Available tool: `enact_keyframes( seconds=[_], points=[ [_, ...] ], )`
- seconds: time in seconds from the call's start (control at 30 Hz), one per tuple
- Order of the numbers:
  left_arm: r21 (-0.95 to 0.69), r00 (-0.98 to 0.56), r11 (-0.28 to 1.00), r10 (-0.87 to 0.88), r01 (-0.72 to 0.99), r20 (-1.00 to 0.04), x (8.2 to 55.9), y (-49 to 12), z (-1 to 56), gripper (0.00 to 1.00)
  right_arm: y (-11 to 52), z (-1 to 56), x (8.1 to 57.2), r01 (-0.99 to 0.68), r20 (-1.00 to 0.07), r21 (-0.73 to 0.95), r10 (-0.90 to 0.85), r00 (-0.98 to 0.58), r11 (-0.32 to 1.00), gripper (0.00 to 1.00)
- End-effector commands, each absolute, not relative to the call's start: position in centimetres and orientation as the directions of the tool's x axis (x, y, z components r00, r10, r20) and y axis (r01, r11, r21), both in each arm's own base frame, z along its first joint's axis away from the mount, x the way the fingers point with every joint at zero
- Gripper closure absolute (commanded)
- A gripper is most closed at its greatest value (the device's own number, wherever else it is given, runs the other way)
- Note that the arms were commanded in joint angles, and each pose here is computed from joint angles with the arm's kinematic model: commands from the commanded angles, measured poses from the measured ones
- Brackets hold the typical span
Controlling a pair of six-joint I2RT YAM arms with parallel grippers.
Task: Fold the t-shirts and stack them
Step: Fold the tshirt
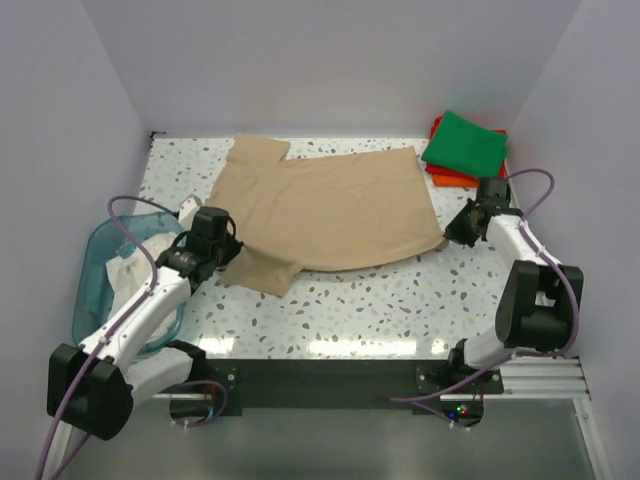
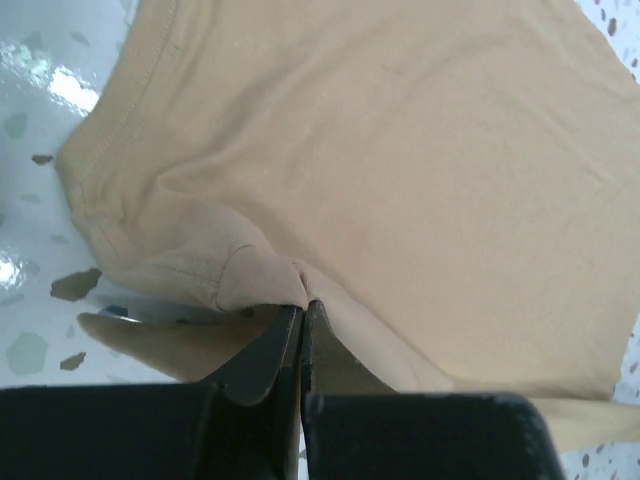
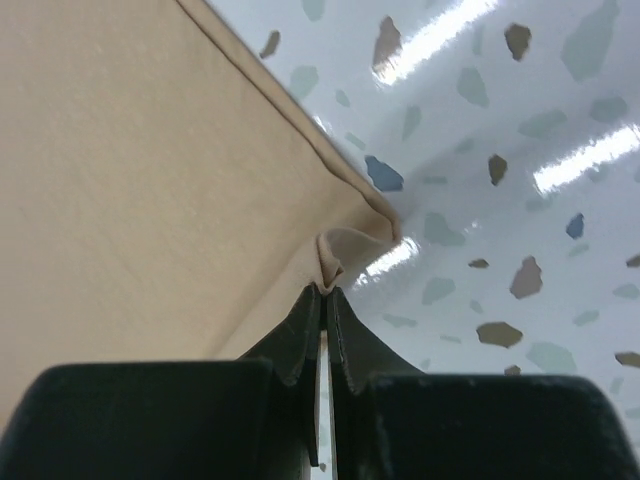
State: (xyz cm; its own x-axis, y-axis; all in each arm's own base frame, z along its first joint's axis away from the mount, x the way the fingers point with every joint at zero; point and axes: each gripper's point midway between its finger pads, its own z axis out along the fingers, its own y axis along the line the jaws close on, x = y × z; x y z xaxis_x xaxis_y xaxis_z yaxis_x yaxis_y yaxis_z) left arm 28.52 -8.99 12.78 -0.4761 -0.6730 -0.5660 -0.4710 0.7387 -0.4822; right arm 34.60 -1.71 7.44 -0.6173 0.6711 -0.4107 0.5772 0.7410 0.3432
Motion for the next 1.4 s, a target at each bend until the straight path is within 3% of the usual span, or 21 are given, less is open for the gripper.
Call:
enact_keyframes(
  seconds=[0.0,0.53,1.37],
  points=[
    [-0.52,-0.438,0.747,-0.665,-0.415,-0.606,32.6,-8.7,15.6,1.0,-1.5,8.8,37.7,0.55,-0.417,0.394,0.677,-0.607,0.736,1.0],
    [-0.506,-0.447,0.712,-0.701,-0.487,-0.556,39.9,-5.8,14.5,1.0,-1.1,9.5,45.4,0.529,-0.379,0.487,0.714,-0.589,0.695,1.0],
    [-0.485,-0.46,0.679,-0.732,-0.551,-0.502,42.6,-3.7,10.9,1.0,-0.4,8.5,49.3,0.496,-0.362,0.518,0.704,-0.612,0.697,1.0]
  ],
)
